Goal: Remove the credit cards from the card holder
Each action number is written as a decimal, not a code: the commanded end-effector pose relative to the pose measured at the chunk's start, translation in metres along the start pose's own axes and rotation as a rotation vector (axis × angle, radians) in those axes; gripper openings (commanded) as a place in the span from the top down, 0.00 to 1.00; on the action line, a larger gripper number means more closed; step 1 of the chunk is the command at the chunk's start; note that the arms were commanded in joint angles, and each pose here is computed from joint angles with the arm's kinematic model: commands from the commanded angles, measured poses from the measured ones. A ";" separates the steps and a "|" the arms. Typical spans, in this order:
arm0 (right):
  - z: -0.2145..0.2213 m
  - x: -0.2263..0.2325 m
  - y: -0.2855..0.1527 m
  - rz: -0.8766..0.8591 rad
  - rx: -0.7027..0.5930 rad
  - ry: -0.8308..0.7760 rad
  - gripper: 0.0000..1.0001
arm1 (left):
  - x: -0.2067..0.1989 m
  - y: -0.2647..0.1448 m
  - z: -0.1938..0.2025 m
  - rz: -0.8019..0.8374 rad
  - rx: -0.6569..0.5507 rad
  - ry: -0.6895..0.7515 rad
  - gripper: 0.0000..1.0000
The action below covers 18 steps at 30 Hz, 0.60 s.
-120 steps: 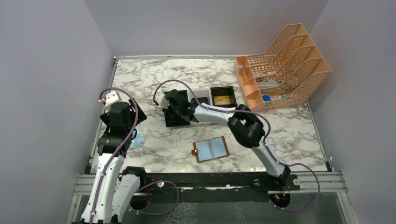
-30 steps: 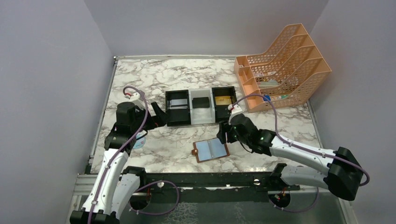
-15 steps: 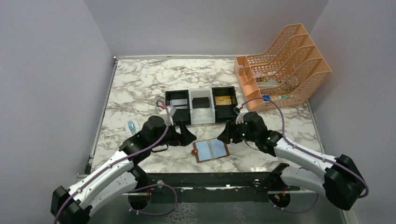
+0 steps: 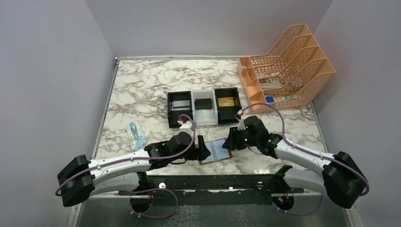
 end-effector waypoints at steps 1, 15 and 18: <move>0.008 -0.012 0.003 0.057 0.025 0.010 0.57 | -0.009 0.015 0.000 -0.051 -0.042 -0.017 0.26; 0.021 -0.021 0.017 0.029 0.091 0.029 0.67 | 0.005 0.047 0.025 -0.171 0.016 -0.034 0.45; 0.023 -0.021 0.017 0.004 0.103 0.045 0.70 | 0.009 0.049 0.030 -0.179 0.015 -0.056 0.48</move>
Point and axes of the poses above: each gripper's point midway between its finger pads, its own y axis out along the fingers, its own x axis along the line the jaws close on, z = x × y, the point moved 10 cm from there along -y, back along the fingers, and after that the axes turned 9 degrees about y, right-handed, at the moved point
